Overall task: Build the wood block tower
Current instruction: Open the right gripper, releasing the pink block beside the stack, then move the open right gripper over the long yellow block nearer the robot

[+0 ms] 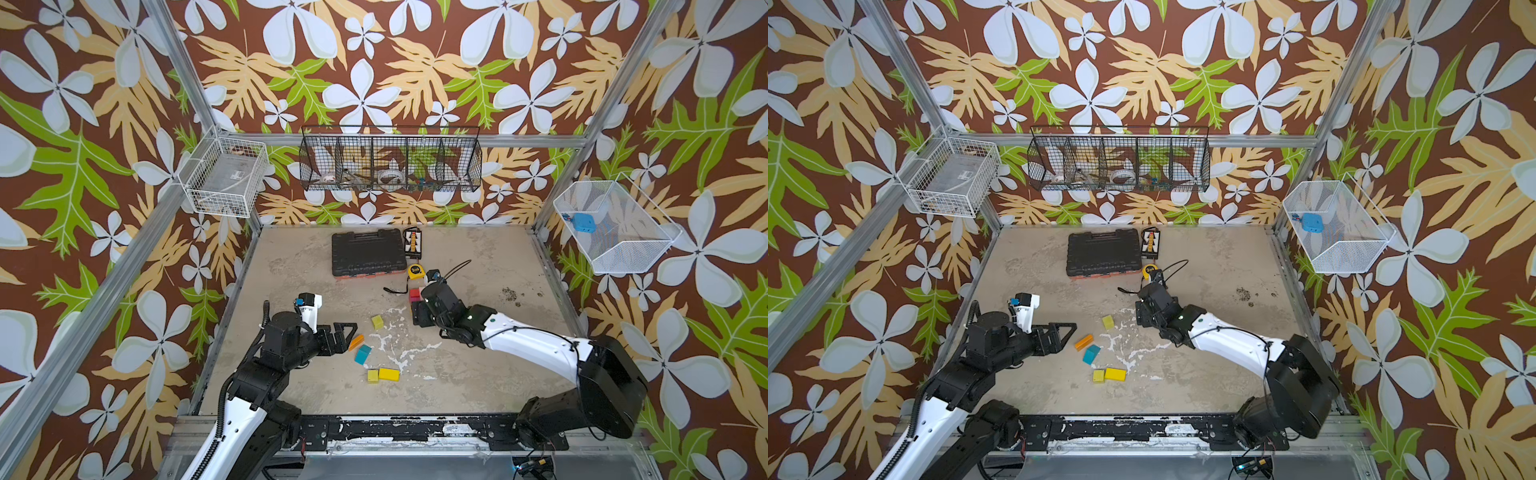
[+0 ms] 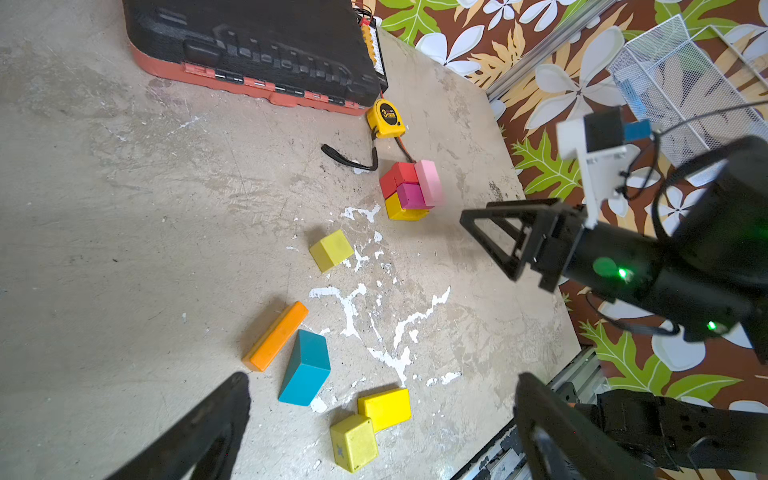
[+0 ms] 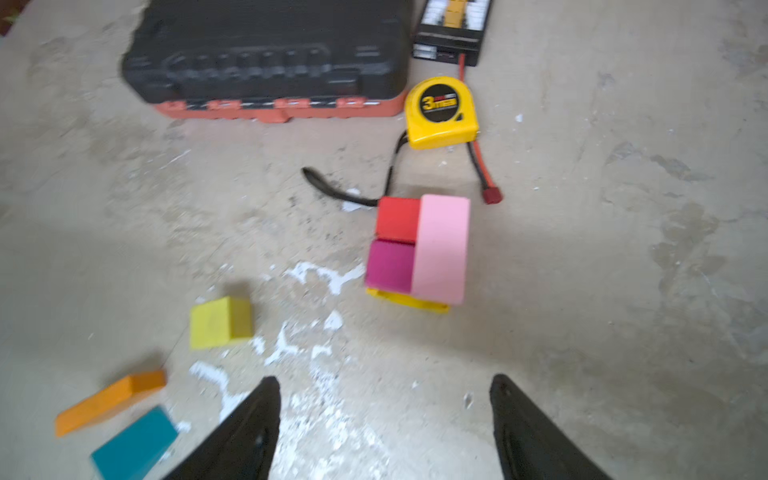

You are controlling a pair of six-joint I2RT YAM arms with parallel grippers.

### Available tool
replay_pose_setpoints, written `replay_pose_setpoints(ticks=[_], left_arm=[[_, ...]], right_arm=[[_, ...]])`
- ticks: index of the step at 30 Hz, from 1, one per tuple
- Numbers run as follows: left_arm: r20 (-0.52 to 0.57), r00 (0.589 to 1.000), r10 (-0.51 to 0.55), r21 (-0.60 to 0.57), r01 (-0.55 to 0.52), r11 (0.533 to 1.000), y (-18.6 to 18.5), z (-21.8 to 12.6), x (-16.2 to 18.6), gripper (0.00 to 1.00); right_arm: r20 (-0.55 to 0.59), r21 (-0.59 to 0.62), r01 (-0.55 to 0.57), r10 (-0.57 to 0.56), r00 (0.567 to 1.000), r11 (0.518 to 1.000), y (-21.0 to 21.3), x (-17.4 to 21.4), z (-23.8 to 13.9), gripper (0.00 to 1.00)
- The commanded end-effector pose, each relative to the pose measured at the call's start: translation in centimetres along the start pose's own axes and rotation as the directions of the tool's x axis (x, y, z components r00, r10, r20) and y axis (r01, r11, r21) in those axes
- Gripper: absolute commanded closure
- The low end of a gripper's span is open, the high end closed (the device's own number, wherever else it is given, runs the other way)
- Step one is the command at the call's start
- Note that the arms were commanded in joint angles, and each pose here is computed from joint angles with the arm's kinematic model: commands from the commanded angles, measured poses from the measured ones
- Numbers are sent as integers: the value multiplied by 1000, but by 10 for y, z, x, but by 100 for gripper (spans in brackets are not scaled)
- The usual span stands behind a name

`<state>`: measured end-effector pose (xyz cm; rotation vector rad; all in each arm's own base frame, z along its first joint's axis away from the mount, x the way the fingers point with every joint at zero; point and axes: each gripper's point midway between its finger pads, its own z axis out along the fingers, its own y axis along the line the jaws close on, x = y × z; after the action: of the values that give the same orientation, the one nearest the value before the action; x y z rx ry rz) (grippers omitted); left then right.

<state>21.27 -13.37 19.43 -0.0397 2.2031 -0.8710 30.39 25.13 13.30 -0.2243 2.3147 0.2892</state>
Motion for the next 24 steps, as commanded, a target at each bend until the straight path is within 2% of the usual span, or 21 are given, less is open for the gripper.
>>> replay_pose_setpoints(ticks=[1, 4, 11, 14, 24], left_arm=[[11, 1000, 12, 15, -12, 1000, -3, 0, -3, 0], [11, 1000, 13, 14, -13, 1000, -3, 0, -3, 0], [15, 1000, 10, 9, -10, 1000, -2, 0, -3, 0], [13, 1000, 8, 8, -8, 1000, -2, 1, -3, 0], [10, 1000, 7, 5, -7, 1000, -1, 1, -2, 0]], right_arm=[[86, -109, 58, -49, 995, 992, 29, 2, -16, 17], [83, -265, 118, -99, 992, 957, 61, 29, -26, 15], [36, -425, 209, -214, 976, 881, 97, 68, -26, 12], [23, -459, 220, -236, 972, 861, 106, 74, -25, 12], [-68, -469, 243, -309, 949, 849, 128, 121, -8, 16]])
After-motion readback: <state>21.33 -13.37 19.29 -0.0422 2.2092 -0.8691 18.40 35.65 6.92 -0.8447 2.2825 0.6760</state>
